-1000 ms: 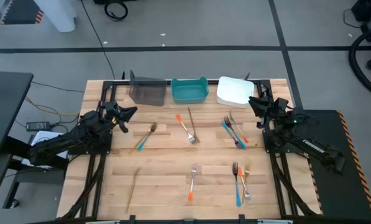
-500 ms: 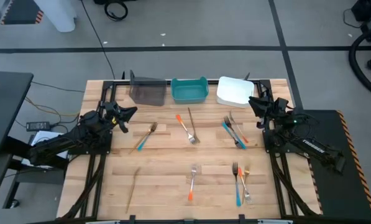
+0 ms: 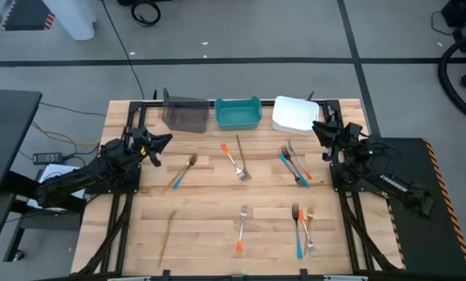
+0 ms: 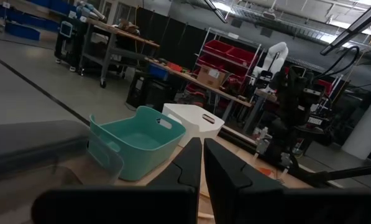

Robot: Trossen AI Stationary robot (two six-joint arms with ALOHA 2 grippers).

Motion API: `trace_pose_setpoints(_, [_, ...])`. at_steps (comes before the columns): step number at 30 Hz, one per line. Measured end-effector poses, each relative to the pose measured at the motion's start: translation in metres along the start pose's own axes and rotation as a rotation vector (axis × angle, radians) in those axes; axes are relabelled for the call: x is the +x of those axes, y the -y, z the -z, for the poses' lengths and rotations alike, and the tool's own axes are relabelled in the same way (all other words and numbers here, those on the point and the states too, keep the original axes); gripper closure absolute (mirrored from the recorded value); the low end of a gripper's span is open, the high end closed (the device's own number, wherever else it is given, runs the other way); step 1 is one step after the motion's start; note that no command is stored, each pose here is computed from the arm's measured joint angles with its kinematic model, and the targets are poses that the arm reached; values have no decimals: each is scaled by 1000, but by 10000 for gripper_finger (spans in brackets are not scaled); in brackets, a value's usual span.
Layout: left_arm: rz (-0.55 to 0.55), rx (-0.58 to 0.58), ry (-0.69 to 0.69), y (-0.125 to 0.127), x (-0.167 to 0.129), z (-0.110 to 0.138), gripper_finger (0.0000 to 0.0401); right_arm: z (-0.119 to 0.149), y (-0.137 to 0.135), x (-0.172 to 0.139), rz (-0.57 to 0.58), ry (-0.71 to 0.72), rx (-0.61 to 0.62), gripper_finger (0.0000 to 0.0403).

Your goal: Sort silverware by color (type)

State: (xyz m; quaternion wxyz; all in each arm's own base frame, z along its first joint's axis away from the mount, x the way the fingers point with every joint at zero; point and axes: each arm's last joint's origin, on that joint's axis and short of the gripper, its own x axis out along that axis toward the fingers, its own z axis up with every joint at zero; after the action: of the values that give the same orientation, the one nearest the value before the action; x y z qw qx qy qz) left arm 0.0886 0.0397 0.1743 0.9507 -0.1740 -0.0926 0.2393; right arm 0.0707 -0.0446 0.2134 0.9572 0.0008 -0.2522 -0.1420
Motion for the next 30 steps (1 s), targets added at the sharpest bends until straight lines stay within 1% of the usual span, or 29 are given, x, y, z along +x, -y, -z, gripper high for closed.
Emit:
trace_pose_setpoints(3, [-11, 1, 5, 0, 0, 0, 374, -1, 2, 0, 60, 16, -23, 318])
trace_pose_setpoints(5, [-31, 2, 13, -1, 0, 0, 374, -1, 2, 0, 85, 23, -9, 318])
trace_pose_setpoints(10, [-35, 5, 14, -1, 0, 0, 374, -1, 3, 0, 90, 33, 146, 318])
trace_pose_setpoints(12, [-56, 44, 21, -2, 0, -1, 374, -2, 3, 0, 90, 46, 194, 318])
trace_pose_setpoints(13, [-69, 66, 25, -2, 0, -1, 374, -3, 2, 0, 90, 59, 212, 318])
trace_pose_setpoints(15, [-80, 75, 27, -2, 0, -1, 374, -5, 2, 0, 82, 83, 235, 318])
trace_pose_setpoints(19, [-82, 44, 25, -2, 0, 0, 374, -8, 1, 0, 68, 111, 258, 318])
trace_pose_setpoints(26, [-81, -126, 38, -2, 0, -1, 374, -8, 1, -1, 85, 123, 269, 318])
trace_pose_setpoints(27, [-85, -137, 41, -3, 0, -1, 374, -9, 2, -1, 95, 127, 247, 318])
trace_pose_setpoints(30, [-81, -138, 38, -2, 0, -1, 374, -10, 4, -1, 183, 158, 152, 318])
